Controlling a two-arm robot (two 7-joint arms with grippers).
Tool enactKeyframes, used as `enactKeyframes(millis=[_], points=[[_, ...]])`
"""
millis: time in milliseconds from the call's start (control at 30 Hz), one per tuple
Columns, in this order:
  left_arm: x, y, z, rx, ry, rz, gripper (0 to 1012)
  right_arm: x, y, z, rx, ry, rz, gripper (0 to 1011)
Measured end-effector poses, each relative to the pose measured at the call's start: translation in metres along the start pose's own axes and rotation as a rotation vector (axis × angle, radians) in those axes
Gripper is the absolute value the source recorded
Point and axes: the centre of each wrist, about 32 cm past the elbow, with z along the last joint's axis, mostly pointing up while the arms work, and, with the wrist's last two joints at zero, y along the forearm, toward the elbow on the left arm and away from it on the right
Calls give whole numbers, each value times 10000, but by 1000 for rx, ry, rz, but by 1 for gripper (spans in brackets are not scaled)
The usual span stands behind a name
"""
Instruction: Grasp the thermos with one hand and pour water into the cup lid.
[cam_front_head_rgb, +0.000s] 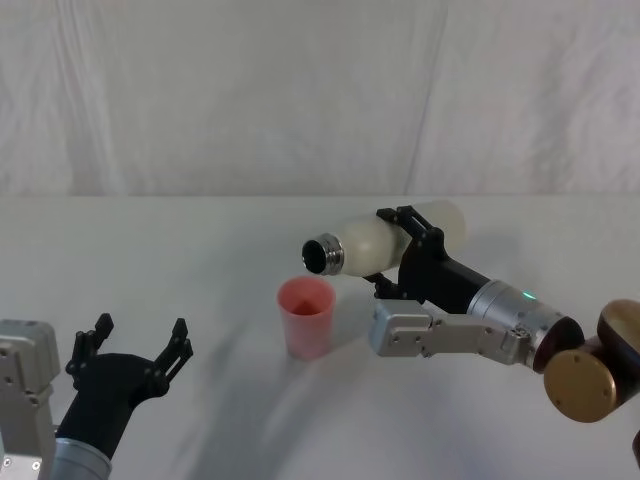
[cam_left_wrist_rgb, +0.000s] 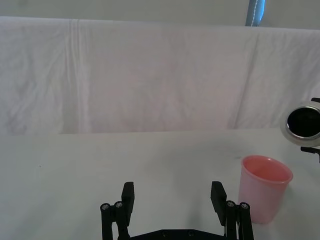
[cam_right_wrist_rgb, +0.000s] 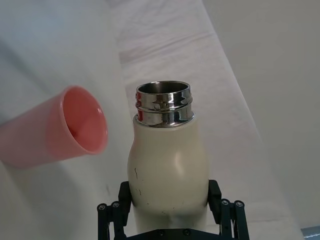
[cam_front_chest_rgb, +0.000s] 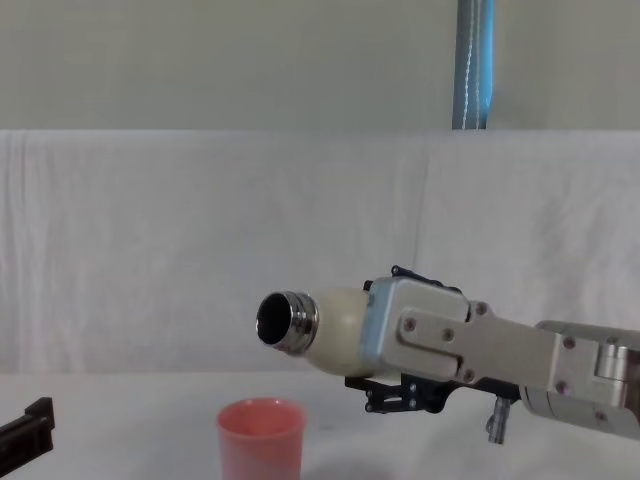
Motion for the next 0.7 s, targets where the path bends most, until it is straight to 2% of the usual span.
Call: enactKeyframes(millis=[300,700], points=[[0,0,0,0,0,0,1001,25,59,18,-30,-45,7,952],[0,0,0,0,0,0,1001,57,144,21,-43,-75,9,952]])
